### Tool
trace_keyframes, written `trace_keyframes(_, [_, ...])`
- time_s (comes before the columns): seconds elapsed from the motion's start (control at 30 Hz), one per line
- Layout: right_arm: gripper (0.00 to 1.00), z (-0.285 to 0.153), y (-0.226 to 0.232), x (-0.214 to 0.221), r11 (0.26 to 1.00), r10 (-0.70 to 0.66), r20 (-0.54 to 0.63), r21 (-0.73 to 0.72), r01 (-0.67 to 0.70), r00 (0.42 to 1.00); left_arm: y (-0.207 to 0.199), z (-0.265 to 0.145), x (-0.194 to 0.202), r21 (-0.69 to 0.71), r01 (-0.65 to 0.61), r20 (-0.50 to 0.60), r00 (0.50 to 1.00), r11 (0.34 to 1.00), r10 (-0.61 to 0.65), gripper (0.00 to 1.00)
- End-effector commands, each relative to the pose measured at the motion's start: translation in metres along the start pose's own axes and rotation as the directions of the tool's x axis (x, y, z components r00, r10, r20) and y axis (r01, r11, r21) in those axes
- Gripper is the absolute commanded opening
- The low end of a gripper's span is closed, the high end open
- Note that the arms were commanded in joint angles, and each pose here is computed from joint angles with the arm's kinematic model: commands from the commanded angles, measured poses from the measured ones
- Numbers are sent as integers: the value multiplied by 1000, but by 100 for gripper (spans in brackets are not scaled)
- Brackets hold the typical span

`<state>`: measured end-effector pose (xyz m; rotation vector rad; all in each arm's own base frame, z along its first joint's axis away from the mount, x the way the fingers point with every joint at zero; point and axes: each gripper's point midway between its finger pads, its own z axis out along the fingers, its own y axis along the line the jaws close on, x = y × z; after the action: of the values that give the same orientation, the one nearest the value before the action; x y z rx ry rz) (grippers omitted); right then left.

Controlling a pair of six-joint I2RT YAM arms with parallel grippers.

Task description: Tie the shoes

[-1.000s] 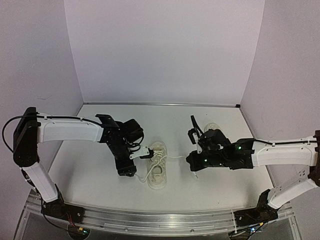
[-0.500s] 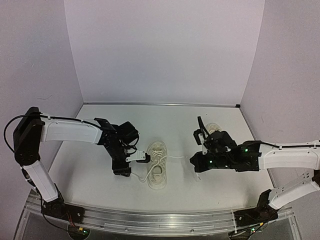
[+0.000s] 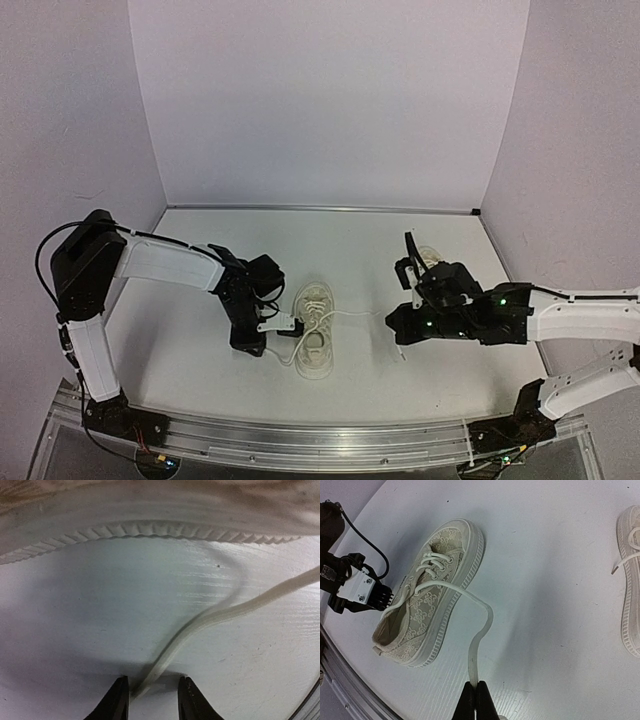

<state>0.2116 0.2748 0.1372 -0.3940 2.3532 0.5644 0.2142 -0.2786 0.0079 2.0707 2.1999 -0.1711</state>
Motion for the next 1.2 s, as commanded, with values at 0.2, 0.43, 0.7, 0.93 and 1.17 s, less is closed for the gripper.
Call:
trace_keyframes(0.2, [0, -13, -9, -5, 999, 20, 29, 38, -21, 999, 6, -19, -17, 26, 123, 71, 990, 992, -124, 2])
trace_keyframes(0.43, [0, -21, -32, -15, 987, 89, 74, 130, -98, 993, 40, -101, -32, -64, 511, 360, 813, 857, -458, 0])
trace_keyframes(0.7, [0, -32, -53, -25, 967, 133, 132, 200, -158, 982, 29, -174, -9, 27, 742, 616, 515, 670, -596, 0])
trace_keyframes(0.93, [0, -24, -10, -75, 991, 0, 138, 132, -18, 990, -21, -219, 1, 190, 665, 702, 422, 722, -574, 0])
trace_keyframes(1.17, [0, 19, 69, -132, 996, -59, 132, -53, 67, 989, -62, -223, 2, 241, 560, 701, 464, 792, -542, 0])
